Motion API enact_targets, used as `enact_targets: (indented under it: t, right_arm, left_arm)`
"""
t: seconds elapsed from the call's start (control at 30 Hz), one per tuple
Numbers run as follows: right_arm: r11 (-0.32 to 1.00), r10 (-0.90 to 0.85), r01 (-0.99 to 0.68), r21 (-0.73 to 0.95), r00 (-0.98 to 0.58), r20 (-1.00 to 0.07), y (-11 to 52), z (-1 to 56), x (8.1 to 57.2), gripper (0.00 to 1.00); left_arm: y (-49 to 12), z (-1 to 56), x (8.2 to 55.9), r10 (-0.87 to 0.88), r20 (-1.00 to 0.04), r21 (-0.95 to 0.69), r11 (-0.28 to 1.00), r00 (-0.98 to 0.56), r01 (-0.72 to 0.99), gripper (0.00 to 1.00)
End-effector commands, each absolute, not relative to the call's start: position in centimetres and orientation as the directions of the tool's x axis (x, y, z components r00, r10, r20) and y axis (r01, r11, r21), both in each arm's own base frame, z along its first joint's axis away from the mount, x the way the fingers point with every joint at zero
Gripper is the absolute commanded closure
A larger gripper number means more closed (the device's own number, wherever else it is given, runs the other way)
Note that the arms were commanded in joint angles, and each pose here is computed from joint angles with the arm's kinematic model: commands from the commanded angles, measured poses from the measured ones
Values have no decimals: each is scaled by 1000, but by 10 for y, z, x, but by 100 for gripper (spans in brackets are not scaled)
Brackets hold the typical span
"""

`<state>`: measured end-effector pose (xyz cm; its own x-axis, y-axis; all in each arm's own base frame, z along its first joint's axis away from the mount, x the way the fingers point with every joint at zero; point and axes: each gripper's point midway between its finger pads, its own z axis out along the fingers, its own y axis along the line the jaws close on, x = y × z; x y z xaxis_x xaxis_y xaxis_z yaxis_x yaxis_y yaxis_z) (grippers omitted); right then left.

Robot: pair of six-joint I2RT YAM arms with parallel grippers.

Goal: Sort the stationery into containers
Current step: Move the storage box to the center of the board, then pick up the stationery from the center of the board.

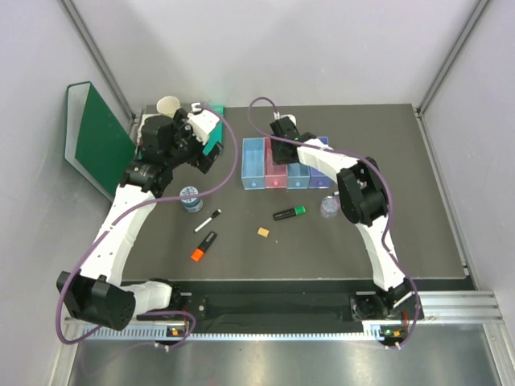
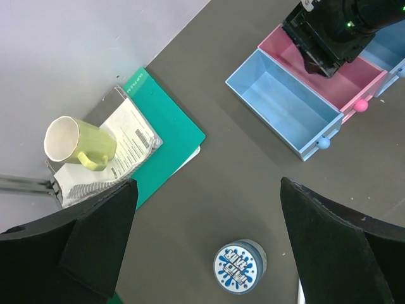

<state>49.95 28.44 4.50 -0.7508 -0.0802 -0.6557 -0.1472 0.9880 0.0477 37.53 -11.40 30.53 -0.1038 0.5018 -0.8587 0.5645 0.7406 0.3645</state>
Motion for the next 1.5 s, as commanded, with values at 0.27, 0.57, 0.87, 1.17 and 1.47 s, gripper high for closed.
enact_targets:
  t: [0.27,0.57,0.87,1.17,1.47]
  right_arm:
    - [971,-107,-237,34,-554,-826,280,182,489,27]
    - [811,-447,-544,-217,-335,-830,249,262,438,0]
    - [695,-605,-669,-263,-348,-716,177,238,352,0]
    - [631,-716,-701,-331,-362,-598,133,214,303,0]
    - [604,-748,-718,-347,-360,-558,126,209,297,0]
  left_arm:
    - [-117,320,360,468,-882,353,736,-59,578,1]
    - [-112,232,337,574,-775,254,664,-262,704,1]
    - [-83,169,329,606,-711,206,664,-357,719,1]
    - [-45,124,328,634,-637,161,665,-438,729,1]
    - [-28,96,351,695,-571,148,611,-437,778,1]
